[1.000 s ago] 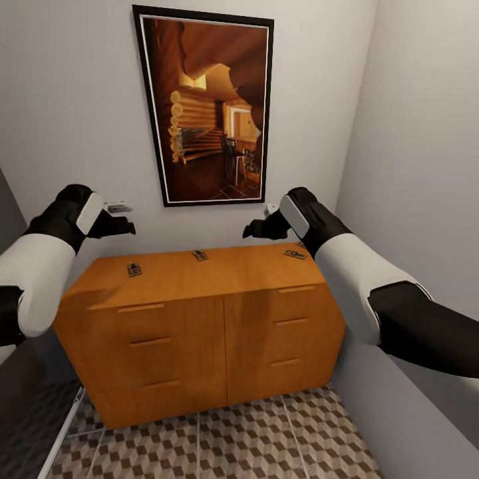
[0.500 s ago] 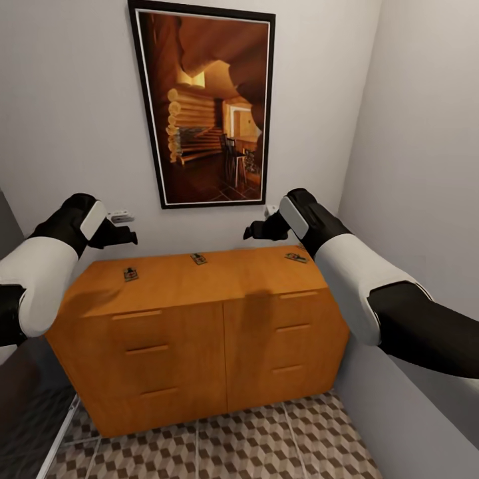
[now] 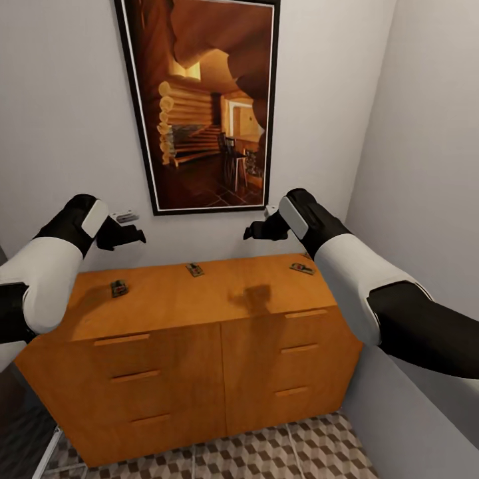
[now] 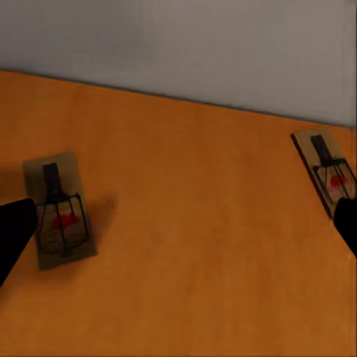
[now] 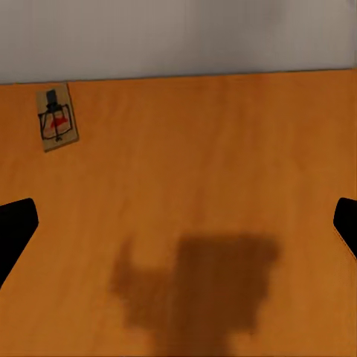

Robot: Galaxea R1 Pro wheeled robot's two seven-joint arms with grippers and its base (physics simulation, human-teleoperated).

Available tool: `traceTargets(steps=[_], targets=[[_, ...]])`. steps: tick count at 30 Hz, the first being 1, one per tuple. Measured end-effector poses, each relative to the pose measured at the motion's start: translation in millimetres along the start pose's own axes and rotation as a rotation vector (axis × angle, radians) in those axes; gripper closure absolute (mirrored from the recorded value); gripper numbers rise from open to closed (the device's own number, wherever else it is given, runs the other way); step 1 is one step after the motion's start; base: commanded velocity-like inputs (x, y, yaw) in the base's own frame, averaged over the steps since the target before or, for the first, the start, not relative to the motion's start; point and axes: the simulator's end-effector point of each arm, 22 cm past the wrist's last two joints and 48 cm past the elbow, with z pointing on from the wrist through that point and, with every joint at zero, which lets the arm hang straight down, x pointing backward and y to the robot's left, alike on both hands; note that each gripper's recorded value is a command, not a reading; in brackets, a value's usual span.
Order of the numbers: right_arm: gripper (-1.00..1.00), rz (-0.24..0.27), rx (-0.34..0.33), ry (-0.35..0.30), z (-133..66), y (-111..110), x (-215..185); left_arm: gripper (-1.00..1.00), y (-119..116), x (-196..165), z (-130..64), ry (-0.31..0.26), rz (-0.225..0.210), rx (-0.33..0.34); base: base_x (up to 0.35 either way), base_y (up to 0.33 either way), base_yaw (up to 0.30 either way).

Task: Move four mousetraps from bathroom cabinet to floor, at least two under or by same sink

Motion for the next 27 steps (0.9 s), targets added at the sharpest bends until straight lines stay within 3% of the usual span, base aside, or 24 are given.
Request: traceTargets(steps=[9,14,18,22,25,27], targets=[[-1.00,0.000,0.000,0.001,0.3,0.0,0.2,-1.00,-6.8,-4.3,-2.4,-0.005,-0.119,0.091,0.032,0.000,0.000],[-1.00,0.001,0.000,0.001,0.5,-0.1,0.3,-1.00,-7.4,-7.4,-4.3,-0.013,-0.138,0.102,0.005,0.000,0.000],[-1.00,0.001,-0.001,0.001,0.6,-0.1,0.3,-1.00,3.3,-6.5,-3.8,-0.011,-0.146,0.056,0.002,0.000,0.000],[-1.00,0.001,0.000,0.001,0.6,-0.2,0.3,-1.00,25.4,-2.5,-3.4,-0.001,-0.162,-0.039,0.000,0.000,0.000],[-1.00,0.001,-0.001,0.001,0.6,-0.1,0.3,-1.00,46.4,3.6,-4.0,0.016,-0.202,-0.114,0.000,0.000,0.000],[-1.00,0.001,0.000,0.001,0.6,-0.2,0.3,-1.00,52.9,6.6,-4.0,0.026,-0.231,-0.128,0.000,0.000,0.000]])
